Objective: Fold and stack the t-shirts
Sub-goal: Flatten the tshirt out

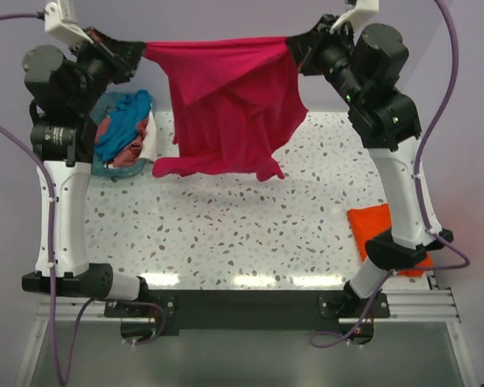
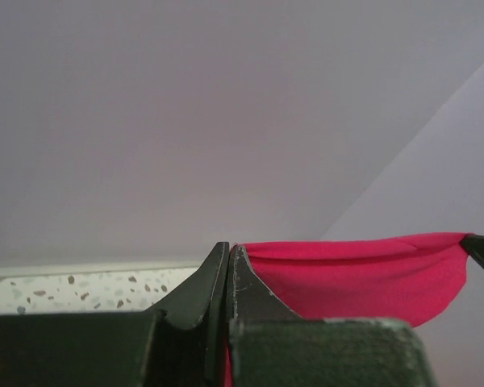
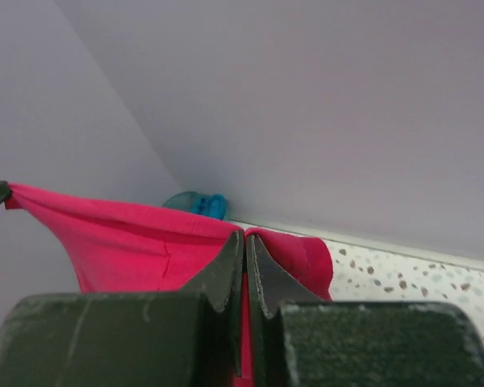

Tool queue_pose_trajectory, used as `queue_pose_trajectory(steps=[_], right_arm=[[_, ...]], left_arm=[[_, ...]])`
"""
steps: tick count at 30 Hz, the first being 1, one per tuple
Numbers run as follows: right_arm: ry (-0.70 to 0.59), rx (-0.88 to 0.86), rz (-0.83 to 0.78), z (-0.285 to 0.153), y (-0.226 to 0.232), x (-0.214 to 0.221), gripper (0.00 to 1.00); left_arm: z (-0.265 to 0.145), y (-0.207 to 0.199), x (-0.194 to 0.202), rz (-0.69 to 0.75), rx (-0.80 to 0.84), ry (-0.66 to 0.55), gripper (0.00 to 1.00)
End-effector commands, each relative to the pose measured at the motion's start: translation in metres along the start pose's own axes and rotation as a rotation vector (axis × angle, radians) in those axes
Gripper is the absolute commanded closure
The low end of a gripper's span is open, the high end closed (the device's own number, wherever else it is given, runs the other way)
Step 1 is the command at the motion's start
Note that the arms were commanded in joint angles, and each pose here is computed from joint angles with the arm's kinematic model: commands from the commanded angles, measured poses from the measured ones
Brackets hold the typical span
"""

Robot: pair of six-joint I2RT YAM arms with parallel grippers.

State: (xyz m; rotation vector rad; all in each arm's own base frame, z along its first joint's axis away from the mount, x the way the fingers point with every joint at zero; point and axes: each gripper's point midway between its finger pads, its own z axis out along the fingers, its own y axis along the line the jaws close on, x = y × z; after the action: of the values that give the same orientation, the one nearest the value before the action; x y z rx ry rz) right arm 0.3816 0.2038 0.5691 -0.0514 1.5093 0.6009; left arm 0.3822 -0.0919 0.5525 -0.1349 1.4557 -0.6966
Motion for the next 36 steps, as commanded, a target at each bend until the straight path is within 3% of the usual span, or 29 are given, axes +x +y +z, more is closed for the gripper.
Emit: queue_pose_trajectory(steps=[1, 4, 6, 8, 9, 11, 12, 14, 15, 17, 18, 20, 21, 22, 23, 24, 26, 29, 30, 34, 36], right_arm=[[-0.125, -0.043, -0.043, 0.029, 0.005, -0.033, 1.0], [-0.2, -0.066, -0.077, 0.035, 0.008, -0.049, 1.0], [-0.18, -0.044, -0.085, 0.044, -0.006, -0.037, 1.0], [-0.173, -0.046, -0.057, 0.041, -0.015, -0.035, 1.0], [-0.13, -0.013, -0.034, 0.05, -0.034, -0.015, 1.0], [-0.114, 0.017, -0.012, 0.042, -0.055, -0.008, 1.0], [-0.035, 0.057, 0.007, 0.05, -0.076, 0.028, 1.0], [0.027, 0.088, 0.063, 0.047, -0.097, 0.055, 1.0], [0.096, 0.151, 0.087, 0.042, -0.125, 0.087, 1.0], [0.157, 0.229, 0.14, 0.031, -0.159, 0.118, 1.0], [0.236, 0.296, 0.18, 0.021, -0.181, 0.156, 0.97], [0.313, 0.4, 0.209, 0.006, -0.212, 0.191, 0.82], [0.402, 0.483, 0.227, -0.01, -0.235, 0.224, 0.63], [0.445, 0.525, 0.229, -0.02, -0.244, 0.239, 0.53], [0.478, 0.576, 0.221, -0.03, -0.254, 0.251, 0.44], [0.552, 0.617, 0.217, -0.047, -0.261, 0.275, 0.32], [0.605, 0.657, 0.215, -0.075, -0.264, 0.298, 0.23], [0.602, 0.703, 0.197, -0.117, -0.262, 0.305, 0.16], [0.642, 0.708, 0.204, -0.126, -0.263, 0.321, 0.16], [0.695, 0.666, 0.271, -0.168, -0.245, 0.354, 0.2], [0.711, 0.66, 0.307, -0.193, -0.236, 0.373, 0.24]], left_arm=[[-0.005, 0.017, -0.079, 0.002, -0.018, -0.201, 1.0], [-0.013, -0.005, -0.103, 0.036, 0.073, -0.229, 1.0], [-0.029, -0.03, -0.105, 0.052, 0.16, -0.235, 1.0], [-0.025, -0.024, -0.073, 0.001, 0.191, -0.178, 1.0], [-0.026, -0.029, -0.034, -0.041, 0.211, -0.108, 1.0], [-0.027, -0.039, 0.004, -0.045, 0.228, -0.068, 1.0], [-0.029, -0.049, 0.059, -0.093, 0.258, 0.039, 1.0], [-0.031, -0.054, 0.111, -0.153, 0.258, 0.108, 1.0], [-0.041, -0.069, 0.176, -0.191, 0.291, 0.224, 1.0], [-0.05, -0.078, 0.236, -0.232, 0.258, 0.279, 1.0], [-0.074, -0.09, 0.311, -0.245, 0.28, 0.436, 1.0], [-0.09, -0.109, 0.36, -0.313, 0.323, 0.526, 1.0], [-0.108, -0.113, 0.412, -0.302, 0.323, 0.646, 0.97], [-0.112, -0.119, 0.427, -0.316, 0.333, 0.67, 0.91], [-0.117, -0.122, 0.44, -0.314, 0.348, 0.701, 0.82], [-0.12, -0.119, 0.458, -0.303, 0.34, 0.74, 0.58], [-0.117, -0.115, 0.456, -0.289, 0.317, 0.727, 0.39], [-0.11, -0.089, 0.441, -0.19, 0.177, 0.701, 0.3], [-0.102, -0.086, 0.429, -0.192, 0.155, 0.652, 0.3], [-0.113, 0.014, 0.421, -0.117, -0.236, 0.691, 0.44], [-0.115, 0.068, 0.4, -0.082, -0.42, 0.614, 0.49]])
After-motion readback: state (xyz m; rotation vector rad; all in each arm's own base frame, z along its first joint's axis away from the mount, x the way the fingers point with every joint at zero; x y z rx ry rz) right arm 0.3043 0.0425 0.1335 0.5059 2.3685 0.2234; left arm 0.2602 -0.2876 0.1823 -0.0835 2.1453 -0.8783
